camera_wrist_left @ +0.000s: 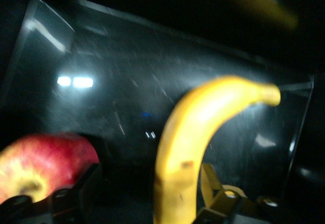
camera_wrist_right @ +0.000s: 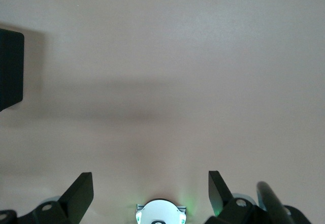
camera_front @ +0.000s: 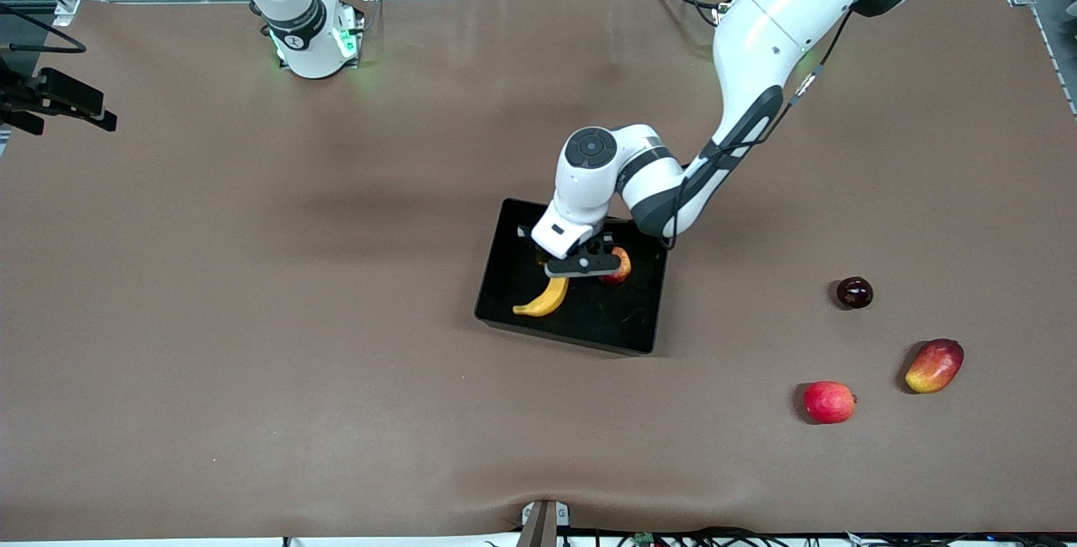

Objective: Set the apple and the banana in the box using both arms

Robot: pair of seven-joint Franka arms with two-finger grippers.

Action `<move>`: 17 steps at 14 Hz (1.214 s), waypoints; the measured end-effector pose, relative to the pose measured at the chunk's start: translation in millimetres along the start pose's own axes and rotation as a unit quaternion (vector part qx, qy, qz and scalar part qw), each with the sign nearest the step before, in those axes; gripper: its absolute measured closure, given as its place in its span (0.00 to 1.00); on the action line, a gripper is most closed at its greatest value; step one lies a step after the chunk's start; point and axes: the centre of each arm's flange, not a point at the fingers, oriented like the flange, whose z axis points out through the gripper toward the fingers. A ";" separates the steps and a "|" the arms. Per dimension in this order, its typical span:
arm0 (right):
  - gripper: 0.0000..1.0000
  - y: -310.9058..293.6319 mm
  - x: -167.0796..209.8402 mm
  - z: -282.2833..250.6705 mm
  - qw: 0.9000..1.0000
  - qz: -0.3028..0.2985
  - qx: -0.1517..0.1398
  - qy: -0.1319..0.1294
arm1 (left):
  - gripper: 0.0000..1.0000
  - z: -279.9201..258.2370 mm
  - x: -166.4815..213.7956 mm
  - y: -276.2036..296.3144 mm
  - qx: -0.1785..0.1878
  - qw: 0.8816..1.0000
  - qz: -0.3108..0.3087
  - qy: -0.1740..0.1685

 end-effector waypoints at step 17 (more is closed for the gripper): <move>0.00 1.3 0.0 0.7 1.000 0.001 0.000 -0.001 | 0.00 -352.3 197.4 -277.9 0.020 0.999 -0.011 -0.039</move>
